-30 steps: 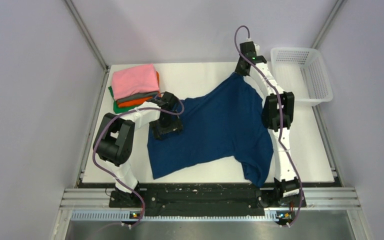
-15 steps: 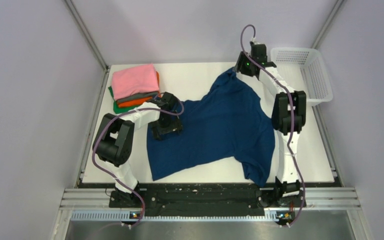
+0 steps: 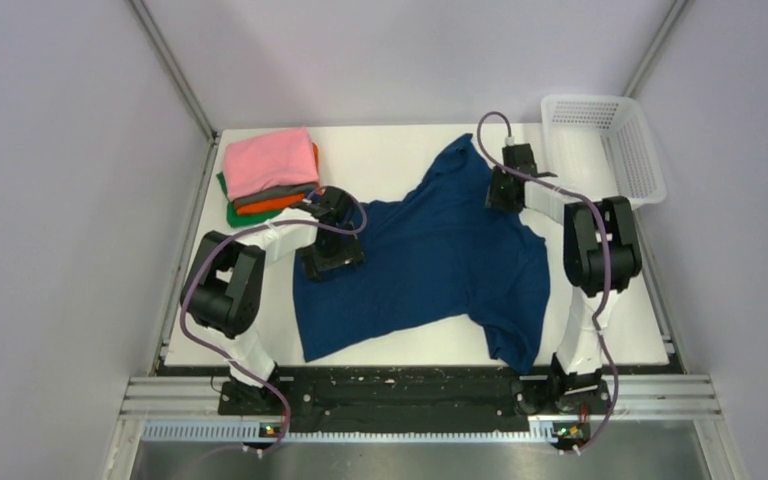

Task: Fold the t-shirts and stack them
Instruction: Flatten out the tshirt

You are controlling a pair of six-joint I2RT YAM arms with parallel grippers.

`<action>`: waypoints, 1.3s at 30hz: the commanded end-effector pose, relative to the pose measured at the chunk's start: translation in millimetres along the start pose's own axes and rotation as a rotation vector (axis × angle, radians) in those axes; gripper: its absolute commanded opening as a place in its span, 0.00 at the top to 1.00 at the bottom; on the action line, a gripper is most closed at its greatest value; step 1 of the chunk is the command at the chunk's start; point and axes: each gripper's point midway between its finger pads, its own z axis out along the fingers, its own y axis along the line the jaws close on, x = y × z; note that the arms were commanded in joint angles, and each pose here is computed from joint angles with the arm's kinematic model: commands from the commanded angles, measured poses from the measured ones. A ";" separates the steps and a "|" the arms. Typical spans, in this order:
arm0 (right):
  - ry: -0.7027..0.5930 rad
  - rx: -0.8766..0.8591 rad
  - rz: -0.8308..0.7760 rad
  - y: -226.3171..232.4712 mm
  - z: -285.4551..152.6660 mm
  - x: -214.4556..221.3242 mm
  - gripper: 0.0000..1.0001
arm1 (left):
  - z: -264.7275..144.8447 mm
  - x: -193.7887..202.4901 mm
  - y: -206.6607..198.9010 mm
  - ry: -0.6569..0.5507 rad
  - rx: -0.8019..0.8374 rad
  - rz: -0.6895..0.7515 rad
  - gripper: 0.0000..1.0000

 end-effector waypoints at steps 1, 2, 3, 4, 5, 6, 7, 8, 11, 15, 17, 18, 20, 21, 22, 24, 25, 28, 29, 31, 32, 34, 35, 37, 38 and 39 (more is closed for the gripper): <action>0.149 0.155 0.102 -39.2 -40.1 85.5 0.63 | -1.8 14.2 12.6 0.007 0.000 -0.011 0.03; 0.161 0.165 0.134 -44.2 -52.7 101.0 0.66 | -3.7 17.7 15.7 0.009 -0.001 -0.014 0.03; 0.168 0.183 0.177 -50.1 -71.1 115.9 0.67 | -4.3 21.4 19.3 0.014 -0.006 -0.018 0.03; 0.198 0.211 0.194 -58.3 -84.3 135.6 0.68 | -5.8 25.7 22.6 0.021 -0.010 -0.021 0.03; 0.221 0.233 0.207 -65.8 -100.1 153.4 0.68 | -8.0 28.5 24.9 0.022 -0.011 -0.021 0.03; 0.233 0.257 0.220 -72.7 -115.8 167.4 0.68 | -11.4 31.0 27.3 0.021 -0.009 -0.023 0.03; 0.227 0.260 0.228 -75.7 -129.8 175.1 0.68 | -14.2 33.1 29.8 0.019 -0.008 -0.027 0.03; 0.203 0.237 0.239 -73.4 -141.8 175.6 0.68 | -17.3 34.7 30.5 0.016 0.000 -0.029 0.03; 0.045 0.100 0.207 -52.2 -164.4 138.0 0.62 | -24.6 35.9 27.9 0.013 0.027 -0.022 0.03; -0.133 -0.015 0.047 -24.8 -174.5 66.9 0.55 | -28.2 28.5 21.2 0.004 0.038 -0.008 0.03; -0.152 -0.052 -0.021 -7.2 -164.9 51.7 0.53 | -28.4 25.6 18.7 0.002 0.036 -0.004 0.03; -0.156 -0.075 -0.038 3.0 -157.0 48.5 0.52 | -29.0 23.9 17.4 -0.001 0.038 -0.004 0.03; -0.162 -0.145 -0.032 25.4 -141.4 43.4 0.51 | -29.6 21.6 15.4 -0.007 0.043 -0.005 0.03; -0.153 -0.154 -0.011 32.4 -133.4 41.7 0.51 | -29.8 20.5 14.5 -0.010 0.045 -0.004 0.03; -0.141 -0.146 0.003 35.3 -124.8 40.7 0.51 | -30.1 19.3 13.6 -0.012 0.047 -0.003 0.03; -0.114 -0.072 0.028 29.3 -101.1 40.0 0.50 | -29.4 18.5 12.8 -0.010 0.045 0.000 0.03; -0.106 -0.047 0.029 27.5 -91.9 37.6 0.50 | -28.8 18.0 12.9 -0.010 0.042 0.003 0.03; -0.049 0.007 0.024 24.5 -67.8 41.4 0.50 | -26.8 17.9 14.3 -0.006 0.029 0.006 0.03; -0.035 0.015 0.024 24.7 -62.2 43.0 0.50 | -26.2 18.8 15.1 -0.002 0.026 0.007 0.03; -0.013 -0.002 0.029 29.9 -54.0 45.7 0.51 | -25.2 19.3 15.6 -0.001 0.023 0.007 0.03; -0.011 -0.014 0.035 32.8 -51.4 46.1 0.51 | -24.5 19.5 16.0 -0.001 0.021 0.008 0.03; -0.016 -0.005 0.043 32.9 -44.8 45.3 0.51 | -23.4 19.4 16.8 0.001 0.016 0.009 0.03; -0.018 0.016 0.046 30.0 -40.8 44.9 0.51 | -22.9 19.4 16.6 0.002 0.014 0.010 0.03; -0.043 0.056 0.051 25.4 -31.5 39.2 0.51 | -22.2 19.0 16.1 0.002 0.014 0.011 0.03; -0.069 0.079 0.059 22.9 -25.7 35.4 0.51 | -21.7 18.7 15.8 0.001 0.015 0.010 0.03; -0.109 0.088 0.071 22.8 -20.0 28.3 0.51 | -21.3 18.4 15.2 0.001 0.016 0.011 0.03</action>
